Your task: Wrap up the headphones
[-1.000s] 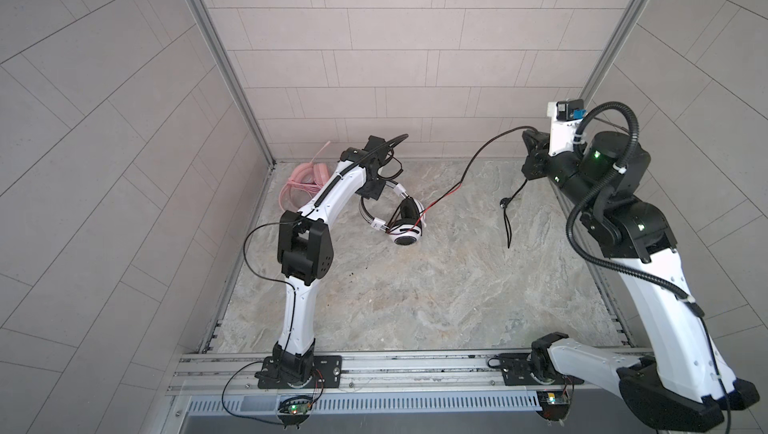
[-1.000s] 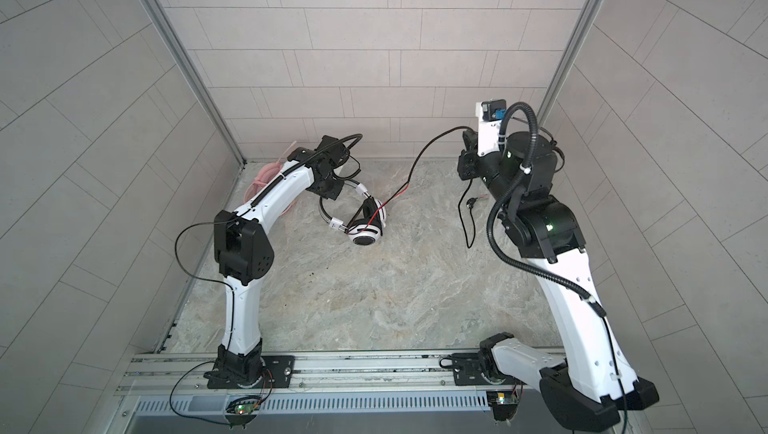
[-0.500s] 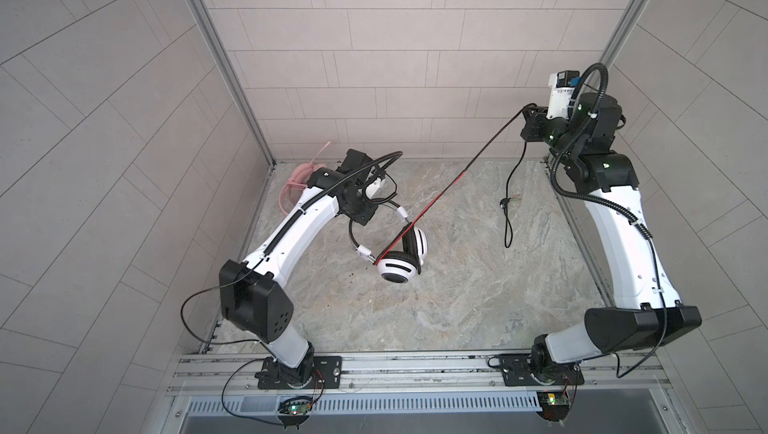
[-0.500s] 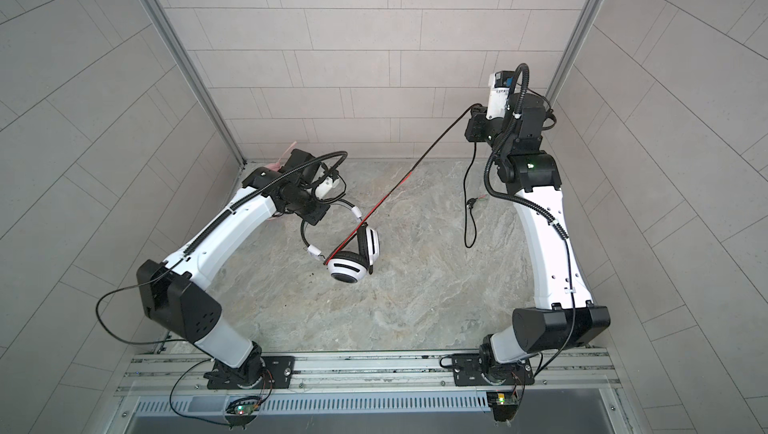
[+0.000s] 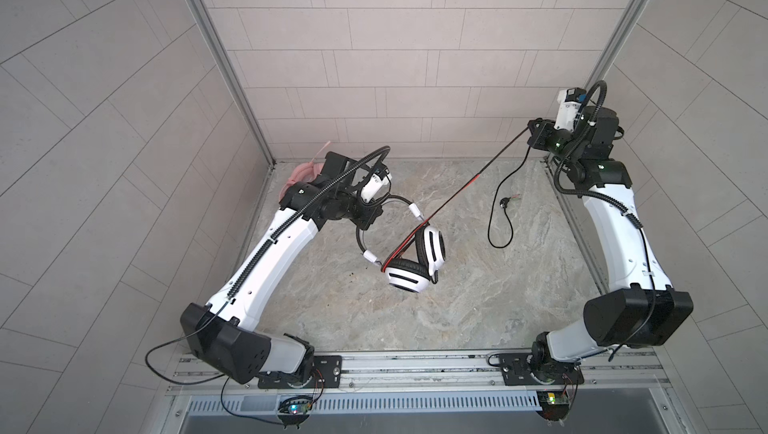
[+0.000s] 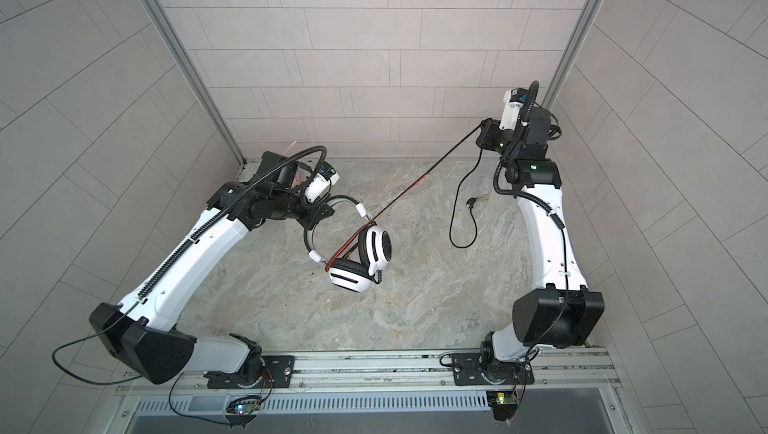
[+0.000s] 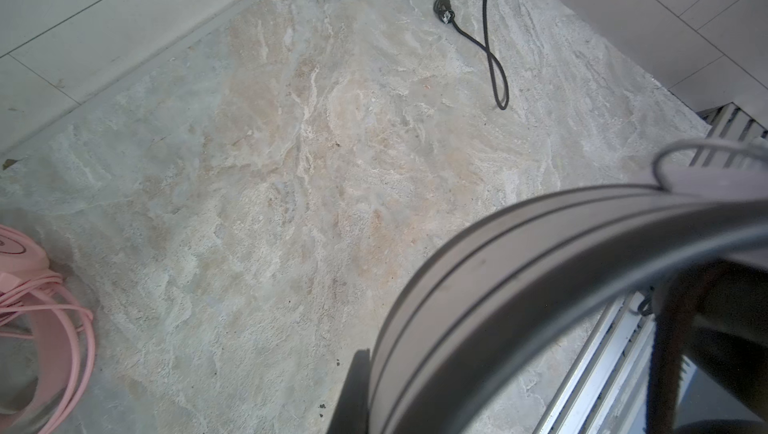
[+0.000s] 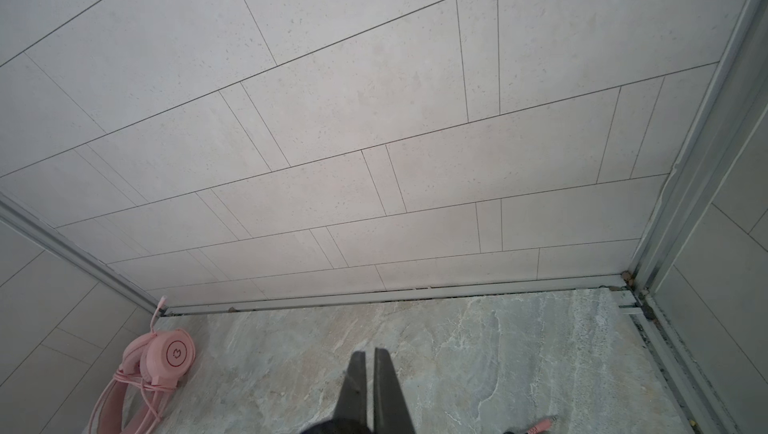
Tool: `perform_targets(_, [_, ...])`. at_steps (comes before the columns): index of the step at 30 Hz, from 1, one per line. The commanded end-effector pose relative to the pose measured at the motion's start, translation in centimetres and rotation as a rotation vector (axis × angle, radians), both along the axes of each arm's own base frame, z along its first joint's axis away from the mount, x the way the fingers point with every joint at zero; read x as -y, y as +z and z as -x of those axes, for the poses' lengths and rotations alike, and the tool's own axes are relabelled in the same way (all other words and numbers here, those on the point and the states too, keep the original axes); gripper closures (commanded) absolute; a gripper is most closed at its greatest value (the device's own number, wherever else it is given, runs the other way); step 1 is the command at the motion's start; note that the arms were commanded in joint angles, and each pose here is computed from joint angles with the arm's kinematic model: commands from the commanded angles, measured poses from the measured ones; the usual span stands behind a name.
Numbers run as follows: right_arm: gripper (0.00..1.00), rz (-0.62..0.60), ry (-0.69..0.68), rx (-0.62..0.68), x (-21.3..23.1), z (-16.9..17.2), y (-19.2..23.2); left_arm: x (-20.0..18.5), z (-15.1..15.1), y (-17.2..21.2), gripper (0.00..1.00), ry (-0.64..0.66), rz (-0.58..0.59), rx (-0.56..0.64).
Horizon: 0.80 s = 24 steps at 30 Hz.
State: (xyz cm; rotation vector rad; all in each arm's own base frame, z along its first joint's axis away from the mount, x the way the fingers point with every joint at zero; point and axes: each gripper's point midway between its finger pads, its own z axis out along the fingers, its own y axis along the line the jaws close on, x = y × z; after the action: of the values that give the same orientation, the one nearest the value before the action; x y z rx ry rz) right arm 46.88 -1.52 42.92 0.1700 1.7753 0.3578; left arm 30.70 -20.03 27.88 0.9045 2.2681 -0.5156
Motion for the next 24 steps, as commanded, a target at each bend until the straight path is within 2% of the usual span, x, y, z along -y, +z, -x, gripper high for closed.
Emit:
perform_targets(1, [1.00,-0.026,-0.017,0.037,0.8,-0.5,0.4,0.8,1.5,1.4,1.00,-0.039,0.084,0.004])
perform_targets(8, [1.00,-0.064,0.028,-0.038,0.0,-1.3,-4.0,0.9,1.7,3.5,1.00,-0.026,0.157,0.034])
perform_targets(15, [1.00,-0.098,0.049,-0.121,-0.8,-0.4,-9.2,1.4,2.6,8.3,1.00,-0.043,0.295,0.072])
perform_targets(21, [1.00,-0.123,0.073,-0.190,-1.9,0.5,-14.0,1.4,0.6,10.1,1.00,0.015,0.397,0.105])
perform_targets(24, [1.00,-0.119,0.084,-0.223,-2.6,0.8,-15.8,1.7,-0.2,10.8,1.00,0.028,0.488,0.083])
